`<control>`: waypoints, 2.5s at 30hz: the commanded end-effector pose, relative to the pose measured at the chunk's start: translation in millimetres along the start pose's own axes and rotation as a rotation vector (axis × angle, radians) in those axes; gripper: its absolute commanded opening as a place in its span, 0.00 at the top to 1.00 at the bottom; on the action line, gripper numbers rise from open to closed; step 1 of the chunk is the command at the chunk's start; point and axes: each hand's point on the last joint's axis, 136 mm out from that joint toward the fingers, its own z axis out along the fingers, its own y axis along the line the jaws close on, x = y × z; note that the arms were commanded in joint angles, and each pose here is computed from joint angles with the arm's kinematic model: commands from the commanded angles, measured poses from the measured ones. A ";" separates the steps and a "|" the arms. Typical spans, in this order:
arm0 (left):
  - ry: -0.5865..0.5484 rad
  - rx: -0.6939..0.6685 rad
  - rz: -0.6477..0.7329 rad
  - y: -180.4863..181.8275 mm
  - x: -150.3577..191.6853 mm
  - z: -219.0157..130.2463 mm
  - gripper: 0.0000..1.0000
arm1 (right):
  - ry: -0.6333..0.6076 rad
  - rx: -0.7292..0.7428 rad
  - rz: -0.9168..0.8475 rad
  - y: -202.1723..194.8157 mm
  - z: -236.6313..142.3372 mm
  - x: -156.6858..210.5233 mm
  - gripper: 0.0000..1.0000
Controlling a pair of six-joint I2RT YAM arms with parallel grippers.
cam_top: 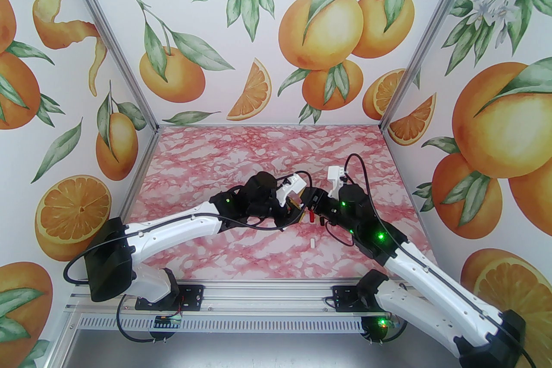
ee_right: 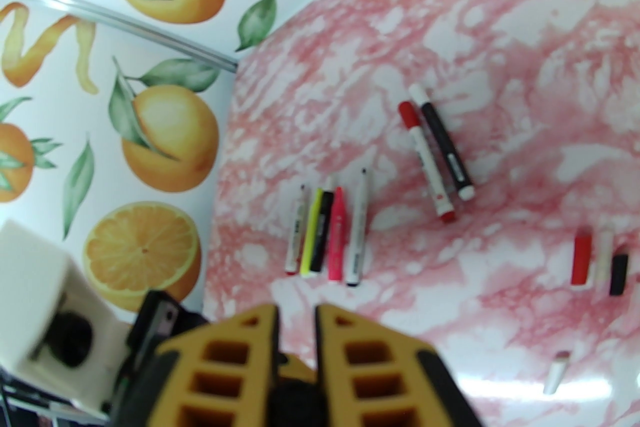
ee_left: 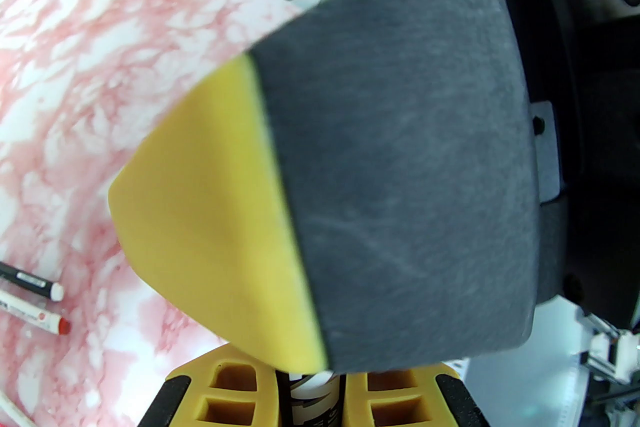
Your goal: Open the pen caps
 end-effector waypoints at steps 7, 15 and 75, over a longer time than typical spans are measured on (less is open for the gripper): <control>0.121 0.094 -0.042 -17.5 35.1 -17.4 1.00 | -0.188 0.007 -0.036 3.4 -11.3 -54.2 0.91; 0.132 -0.131 0.054 -4.3 38.9 -11.1 1.00 | -0.245 0.204 0.028 -22.4 -8.2 -80.9 0.93; -0.104 -0.401 -0.182 71.0 51.9 -91.0 1.00 | 0.340 0.761 -0.235 -208.5 -12.7 115.0 0.86</control>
